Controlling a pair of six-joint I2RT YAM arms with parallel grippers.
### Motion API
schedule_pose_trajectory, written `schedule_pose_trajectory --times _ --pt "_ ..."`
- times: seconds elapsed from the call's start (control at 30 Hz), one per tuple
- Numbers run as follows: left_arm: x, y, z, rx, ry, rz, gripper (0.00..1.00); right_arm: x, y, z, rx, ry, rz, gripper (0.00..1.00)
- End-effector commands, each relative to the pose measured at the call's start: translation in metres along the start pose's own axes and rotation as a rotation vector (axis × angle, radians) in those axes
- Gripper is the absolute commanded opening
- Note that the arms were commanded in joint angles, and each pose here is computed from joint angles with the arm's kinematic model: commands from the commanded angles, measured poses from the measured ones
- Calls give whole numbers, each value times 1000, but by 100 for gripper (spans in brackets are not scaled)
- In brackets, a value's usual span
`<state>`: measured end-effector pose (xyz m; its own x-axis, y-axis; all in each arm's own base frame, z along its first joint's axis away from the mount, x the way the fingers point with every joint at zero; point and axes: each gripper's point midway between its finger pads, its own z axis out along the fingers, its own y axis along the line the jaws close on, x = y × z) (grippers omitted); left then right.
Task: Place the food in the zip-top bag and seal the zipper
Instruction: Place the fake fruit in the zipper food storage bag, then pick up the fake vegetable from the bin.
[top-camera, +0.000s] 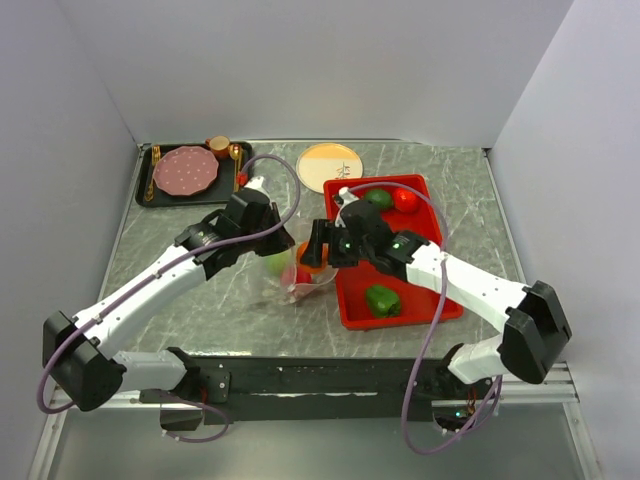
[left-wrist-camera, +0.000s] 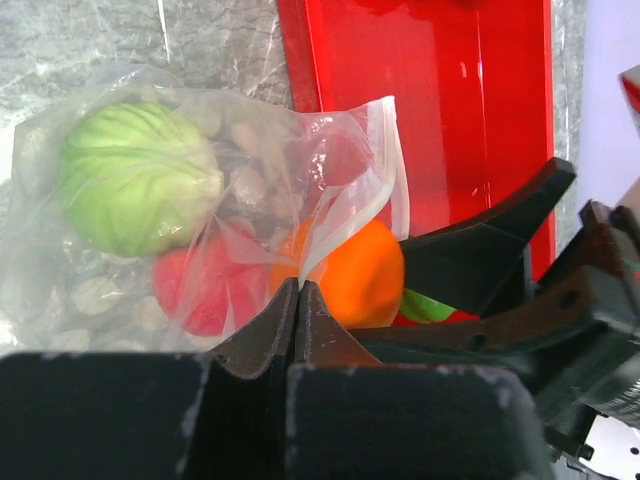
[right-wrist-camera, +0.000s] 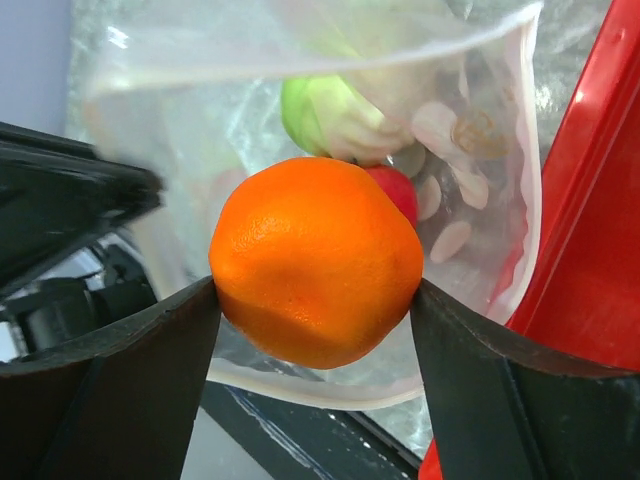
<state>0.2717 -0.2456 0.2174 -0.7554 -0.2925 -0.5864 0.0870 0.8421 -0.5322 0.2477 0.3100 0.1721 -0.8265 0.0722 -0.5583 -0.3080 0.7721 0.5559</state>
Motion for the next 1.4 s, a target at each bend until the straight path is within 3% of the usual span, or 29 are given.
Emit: schedule_pose_trajectory --times 0.0,0.03,0.17,0.3,0.5,0.67,0.83,1.37 --pt "-17 -13 -19 51 -60 0 1 -24 14 -9 -12 -103 -24 87" --pt "-19 -14 -22 54 -68 1 1 -26 13 -12 -8 -120 -19 95" --pt "-22 -8 -25 18 -84 -1 1 -32 5 -24 27 -176 -18 100" --pt "-25 -12 -28 32 -91 -3 1 -44 -11 -43 124 -252 -1 100" --pt "-39 -12 -40 22 -156 -22 1 -51 -74 -74 356 -350 147 100" --pt "-39 9 -38 -76 -172 -35 1 -5 -128 -84 559 -238 192 100" --pt "-30 5 -23 -56 -129 -36 1 45 -152 -80 594 -136 235 100" --pt "-28 -5 -24 3 -120 -16 1 87 -180 -62 682 72 134 100"
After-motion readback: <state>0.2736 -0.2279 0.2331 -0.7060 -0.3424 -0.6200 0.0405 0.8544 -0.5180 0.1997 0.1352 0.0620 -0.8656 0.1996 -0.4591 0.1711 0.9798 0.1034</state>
